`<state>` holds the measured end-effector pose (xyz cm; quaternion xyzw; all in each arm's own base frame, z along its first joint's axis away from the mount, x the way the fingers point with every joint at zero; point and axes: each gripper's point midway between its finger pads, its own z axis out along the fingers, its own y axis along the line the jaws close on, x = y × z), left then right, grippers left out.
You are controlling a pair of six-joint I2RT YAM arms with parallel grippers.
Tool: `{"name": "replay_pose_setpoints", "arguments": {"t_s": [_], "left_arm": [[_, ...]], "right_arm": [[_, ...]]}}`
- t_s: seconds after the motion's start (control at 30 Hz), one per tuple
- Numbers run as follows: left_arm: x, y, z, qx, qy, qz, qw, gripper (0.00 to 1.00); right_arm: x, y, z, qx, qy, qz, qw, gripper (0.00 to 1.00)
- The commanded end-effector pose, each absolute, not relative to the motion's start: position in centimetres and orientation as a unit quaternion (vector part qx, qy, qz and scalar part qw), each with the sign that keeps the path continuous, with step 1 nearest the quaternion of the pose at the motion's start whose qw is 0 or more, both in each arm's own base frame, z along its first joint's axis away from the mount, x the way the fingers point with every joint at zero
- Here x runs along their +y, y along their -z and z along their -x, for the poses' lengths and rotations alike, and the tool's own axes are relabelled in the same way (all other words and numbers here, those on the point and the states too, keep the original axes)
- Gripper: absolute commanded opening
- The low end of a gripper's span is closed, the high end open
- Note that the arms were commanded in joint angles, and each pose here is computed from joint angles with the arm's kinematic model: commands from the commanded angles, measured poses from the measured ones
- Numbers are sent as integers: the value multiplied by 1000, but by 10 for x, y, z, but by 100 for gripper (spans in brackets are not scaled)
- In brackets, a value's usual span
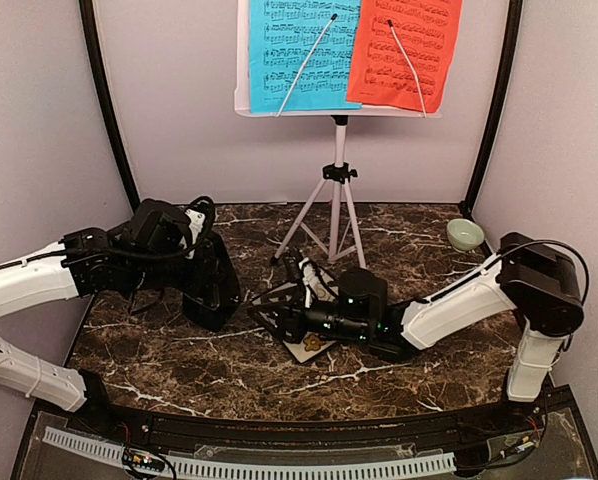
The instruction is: Set up the instrument practice props
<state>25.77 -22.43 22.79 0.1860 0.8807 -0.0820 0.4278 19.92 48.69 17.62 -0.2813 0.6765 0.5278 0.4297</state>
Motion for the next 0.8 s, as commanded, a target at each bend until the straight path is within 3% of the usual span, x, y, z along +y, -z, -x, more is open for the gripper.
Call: {"name": "replay_pose_setpoints", "arguments": {"t_s": [0.0, 0.07, 0.1, 0.47, 0.77], "left_arm": [[-238, -255, -251, 858, 162, -185, 450, 3], [-245, -246, -243, 857, 183, -203, 437, 3], [-248, -241, -240, 856, 192, -211, 431, 3], [-286, -201, -198, 829, 247, -323, 384, 6], [-307, -196, -186, 780, 284, -377, 412, 16]], "right_arm": [[472, -198, -167, 644, -531, 338, 435, 73], [464, -198, -164, 649, -527, 342, 430, 97], [460, -198, -164, 652, -525, 344, 426, 99], [430, -229, -187, 665, -507, 333, 435, 100], [427, -253, -203, 669, -502, 331, 436, 100]]}}
